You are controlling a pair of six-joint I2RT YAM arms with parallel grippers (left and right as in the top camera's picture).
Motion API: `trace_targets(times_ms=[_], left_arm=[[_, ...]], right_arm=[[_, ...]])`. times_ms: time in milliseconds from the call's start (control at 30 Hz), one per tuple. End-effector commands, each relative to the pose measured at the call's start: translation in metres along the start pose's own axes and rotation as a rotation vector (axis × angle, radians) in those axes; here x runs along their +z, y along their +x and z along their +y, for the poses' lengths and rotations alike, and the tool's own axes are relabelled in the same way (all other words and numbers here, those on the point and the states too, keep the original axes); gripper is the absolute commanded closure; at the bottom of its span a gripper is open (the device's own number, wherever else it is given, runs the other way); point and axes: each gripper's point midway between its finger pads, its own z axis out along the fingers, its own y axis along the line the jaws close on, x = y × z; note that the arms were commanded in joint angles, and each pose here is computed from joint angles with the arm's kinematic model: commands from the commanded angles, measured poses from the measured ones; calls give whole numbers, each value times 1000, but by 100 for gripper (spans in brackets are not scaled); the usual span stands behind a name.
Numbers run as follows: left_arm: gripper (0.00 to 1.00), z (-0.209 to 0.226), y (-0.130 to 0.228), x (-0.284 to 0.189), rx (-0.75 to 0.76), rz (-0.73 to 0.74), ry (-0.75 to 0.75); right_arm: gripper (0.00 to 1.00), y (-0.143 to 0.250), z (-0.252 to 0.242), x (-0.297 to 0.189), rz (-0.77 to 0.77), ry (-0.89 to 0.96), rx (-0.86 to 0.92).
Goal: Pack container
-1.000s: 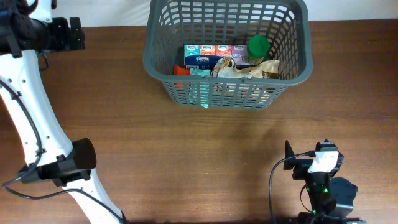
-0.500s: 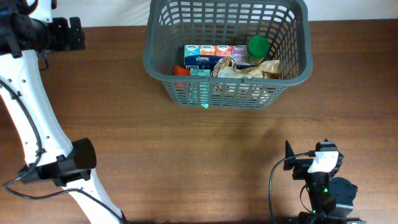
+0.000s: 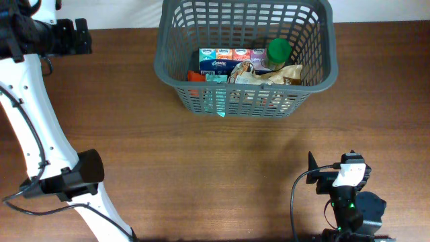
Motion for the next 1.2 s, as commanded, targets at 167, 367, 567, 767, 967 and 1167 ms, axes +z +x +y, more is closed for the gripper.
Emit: trace_targets(times_ms=[167,367,567,767,967,1167], left_arm=[[1,-34,-6,-54,55,-102,32],[1,-48,32,-104,81,-123,35],[1,-51,47,-121,94,-324,17],[1,-57,93,-129,113,-507,10],[1,-76,150,-125,158,-650,29],[1,-86,194,-100,180,-773,55]], right_arm=[[1,1,1,1,-6,-4,-7],[1,1,1,1,-5,-4,-7],[1,1,1,1,-5,-4,-7],[1,1,1,1,-5,-4,-7],[1,1,1,1,-6,-4,-7],[1,1,1,1,-5,-4,-7]])
